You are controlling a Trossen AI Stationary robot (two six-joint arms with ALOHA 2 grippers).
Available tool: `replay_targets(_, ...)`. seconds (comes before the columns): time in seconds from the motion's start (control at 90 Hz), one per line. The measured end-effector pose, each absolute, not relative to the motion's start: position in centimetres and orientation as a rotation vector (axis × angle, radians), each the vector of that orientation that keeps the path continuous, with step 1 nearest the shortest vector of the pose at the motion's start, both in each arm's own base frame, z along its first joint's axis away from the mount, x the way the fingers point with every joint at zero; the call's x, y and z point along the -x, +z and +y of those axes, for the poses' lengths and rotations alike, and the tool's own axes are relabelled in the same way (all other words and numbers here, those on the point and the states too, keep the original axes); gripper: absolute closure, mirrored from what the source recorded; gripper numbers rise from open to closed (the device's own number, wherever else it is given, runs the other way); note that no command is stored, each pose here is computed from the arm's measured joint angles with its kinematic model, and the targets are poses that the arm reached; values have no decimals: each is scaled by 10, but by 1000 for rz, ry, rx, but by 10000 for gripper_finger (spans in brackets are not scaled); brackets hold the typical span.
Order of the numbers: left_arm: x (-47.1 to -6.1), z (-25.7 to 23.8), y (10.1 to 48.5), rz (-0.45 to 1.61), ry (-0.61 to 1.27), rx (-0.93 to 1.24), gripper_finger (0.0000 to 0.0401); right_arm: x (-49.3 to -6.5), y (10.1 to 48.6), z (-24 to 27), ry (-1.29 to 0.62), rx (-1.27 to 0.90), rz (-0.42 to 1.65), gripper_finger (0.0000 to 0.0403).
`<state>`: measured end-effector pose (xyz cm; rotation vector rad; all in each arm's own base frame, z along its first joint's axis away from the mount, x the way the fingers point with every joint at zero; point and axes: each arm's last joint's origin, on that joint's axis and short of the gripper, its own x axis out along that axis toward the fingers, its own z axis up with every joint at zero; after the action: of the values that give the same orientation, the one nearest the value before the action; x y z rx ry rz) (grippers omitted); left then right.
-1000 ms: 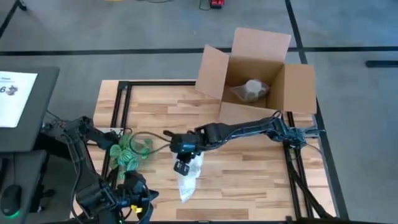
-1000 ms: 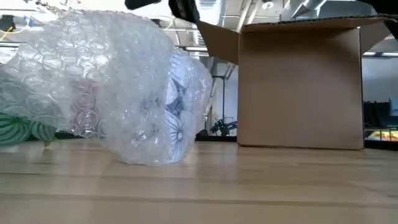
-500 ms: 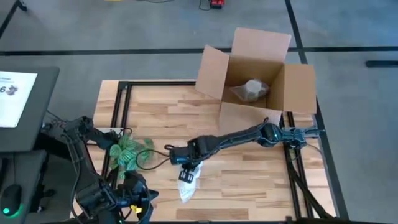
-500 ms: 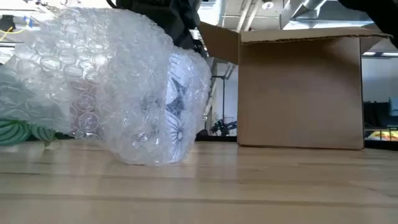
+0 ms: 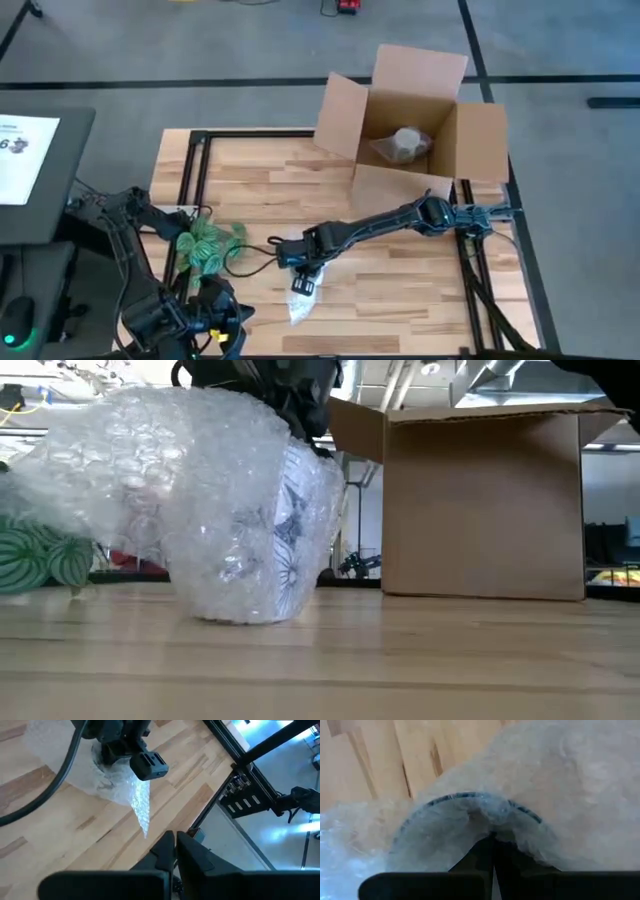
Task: Wrap mug
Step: Wrap the blue mug with bubble wrap
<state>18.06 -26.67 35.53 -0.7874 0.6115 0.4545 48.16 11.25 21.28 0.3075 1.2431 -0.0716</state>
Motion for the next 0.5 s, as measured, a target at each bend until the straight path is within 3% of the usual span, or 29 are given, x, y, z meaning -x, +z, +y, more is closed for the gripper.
replay_targets(0.278,-180,-267,355,612,456,786,401,-463,292,109,-15,-354,1134,403)
replay_targets(0.5,-181,-267,355,612,455,788,401,-454,309,113,64,-447,1136,403)
